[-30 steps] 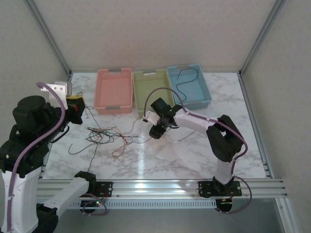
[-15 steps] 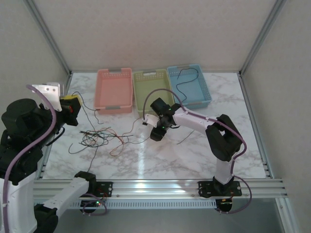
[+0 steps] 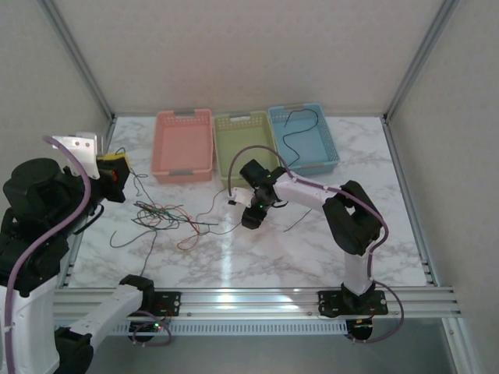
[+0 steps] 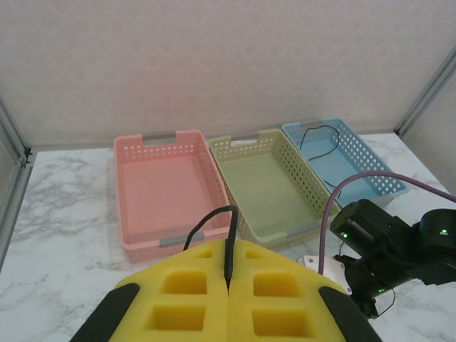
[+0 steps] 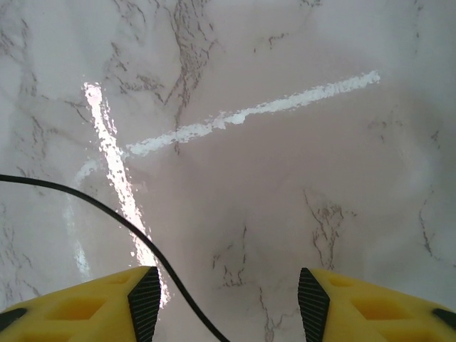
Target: Untangle the cables
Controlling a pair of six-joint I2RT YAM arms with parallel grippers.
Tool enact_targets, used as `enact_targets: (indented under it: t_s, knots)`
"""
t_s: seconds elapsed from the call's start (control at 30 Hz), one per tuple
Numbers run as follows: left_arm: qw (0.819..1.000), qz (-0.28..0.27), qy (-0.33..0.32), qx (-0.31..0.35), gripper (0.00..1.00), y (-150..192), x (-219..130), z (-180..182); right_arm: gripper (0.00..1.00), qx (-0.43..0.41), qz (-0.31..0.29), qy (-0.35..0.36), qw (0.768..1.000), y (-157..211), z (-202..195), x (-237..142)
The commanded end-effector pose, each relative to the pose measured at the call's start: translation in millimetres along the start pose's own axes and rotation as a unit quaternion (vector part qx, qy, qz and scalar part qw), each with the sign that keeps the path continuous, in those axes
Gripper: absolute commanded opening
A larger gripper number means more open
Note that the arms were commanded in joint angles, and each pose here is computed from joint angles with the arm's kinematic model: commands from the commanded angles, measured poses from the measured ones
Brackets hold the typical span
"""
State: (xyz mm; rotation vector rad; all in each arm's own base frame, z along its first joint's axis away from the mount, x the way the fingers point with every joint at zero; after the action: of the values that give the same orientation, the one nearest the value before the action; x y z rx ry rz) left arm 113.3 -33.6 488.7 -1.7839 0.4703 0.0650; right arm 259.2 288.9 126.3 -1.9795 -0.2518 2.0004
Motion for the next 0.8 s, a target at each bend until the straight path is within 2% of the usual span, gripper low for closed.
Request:
enact_targets:
  t_s: [0.0,0.47,0.77]
  knots:
    - [1.0,-0.015,0.008,0.003,0.0,-6,-10,-3,0.56,-0.013,-0.004,0.007,1.0,-6,-4,2]
    - [0.999,-0.026,0.018,0.002,0.0,-11,-21,-6,0.39,-0.016,0.005,-0.019,1.0,-2,3,19]
    - [0.999,-0.029,0.024,0.0,0.0,-11,-25,-6,0.06,-0.02,-0.036,-0.019,0.999,-9,8,4]
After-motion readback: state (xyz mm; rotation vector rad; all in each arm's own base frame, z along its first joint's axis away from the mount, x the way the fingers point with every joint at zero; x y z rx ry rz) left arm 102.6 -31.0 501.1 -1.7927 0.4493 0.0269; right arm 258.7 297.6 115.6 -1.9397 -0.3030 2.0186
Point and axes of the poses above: each hand's point on the last joint's axis, 136 mm out from that joint toward the fingers, its own x axis out along the fingers, its own z axis along the line the jaws close on, y = z × x, the point moved 9 cm from there along -x, back along the fingers, and after that the axes turned 8 degrees about -x, right-handed, at the moved point
